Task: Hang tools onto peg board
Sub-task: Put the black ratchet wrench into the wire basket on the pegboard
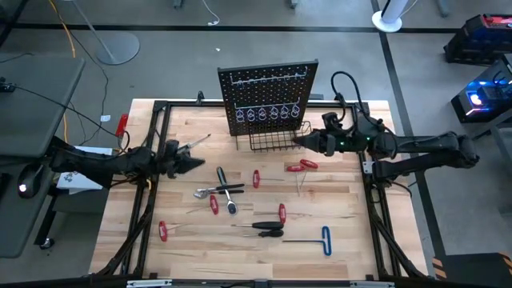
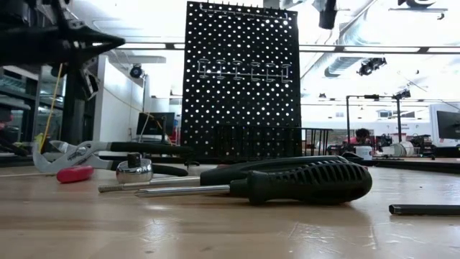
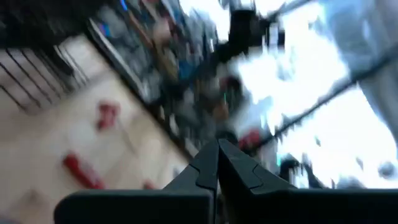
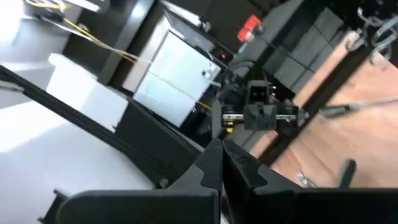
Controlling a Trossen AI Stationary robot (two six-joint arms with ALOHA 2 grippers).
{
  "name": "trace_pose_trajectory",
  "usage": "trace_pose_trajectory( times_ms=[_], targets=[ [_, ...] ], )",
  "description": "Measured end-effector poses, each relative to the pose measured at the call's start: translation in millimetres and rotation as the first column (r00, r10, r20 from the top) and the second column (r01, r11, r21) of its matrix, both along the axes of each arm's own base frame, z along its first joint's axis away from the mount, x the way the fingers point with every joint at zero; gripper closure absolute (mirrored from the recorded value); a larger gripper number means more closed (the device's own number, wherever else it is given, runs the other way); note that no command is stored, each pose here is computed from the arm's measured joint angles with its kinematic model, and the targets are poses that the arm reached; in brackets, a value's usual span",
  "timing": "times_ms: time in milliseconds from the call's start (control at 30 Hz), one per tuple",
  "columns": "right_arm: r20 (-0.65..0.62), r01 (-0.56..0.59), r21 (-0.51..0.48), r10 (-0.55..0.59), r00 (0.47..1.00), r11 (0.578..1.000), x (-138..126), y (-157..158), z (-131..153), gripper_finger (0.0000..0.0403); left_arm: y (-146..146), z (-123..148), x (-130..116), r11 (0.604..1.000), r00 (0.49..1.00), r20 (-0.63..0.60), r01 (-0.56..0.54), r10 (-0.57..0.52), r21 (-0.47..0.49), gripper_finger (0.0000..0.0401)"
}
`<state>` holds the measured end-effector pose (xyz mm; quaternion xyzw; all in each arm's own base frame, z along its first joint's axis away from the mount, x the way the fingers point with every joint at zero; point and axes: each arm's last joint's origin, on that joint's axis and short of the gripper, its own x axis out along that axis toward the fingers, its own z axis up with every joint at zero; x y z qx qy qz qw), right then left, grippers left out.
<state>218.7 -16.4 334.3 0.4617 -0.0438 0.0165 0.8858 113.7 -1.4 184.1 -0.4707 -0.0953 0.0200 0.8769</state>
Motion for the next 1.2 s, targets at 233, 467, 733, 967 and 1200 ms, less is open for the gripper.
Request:
trace_pose_trajectory(
  times_ms=[233, 467, 733, 967, 1200],
  targets=[
    [0.028, 0.026, -0.112, -0.023, 0.999, 0.993, 2, -1, 2, 0.0402, -1, 63, -4, 0.993, 0.966, 0.257, -0.036, 0.005, 0.116, 0.04],
    [-0.03, 0.019, -0.198, -0.026, 0.999, 0.98, 1, -3, -3, 0.0401, -7, 116, 25, 0.911, 0.894, -0.437, 0.257, -0.098, 0.322, 0.04],
    [-0.258, -0.097, -0.197, 0.044, 0.965, 0.976, -14, 4, -19, 0.0341, -12, 79, 51, 0.987, 0.498, -0.857, 0.145, -0.133, -0.069, 0.0359],
    [-0.378, -0.155, -0.174, 0.079, 0.922, 0.973, -22, 12, -29, 0.0286, -8, 30, 75, 0.987, 0.436, -0.891, -0.038, -0.125, -0.157, 0.0278],
    [-0.385, -0.187, -0.176, 0.108, 0.917, 0.966, -21, 18, -30, 0.0277, 1, 8, 85, 0.939, 0.466, -0.879, -0.249, -0.099, -0.238, 0.0205]
  ],
)
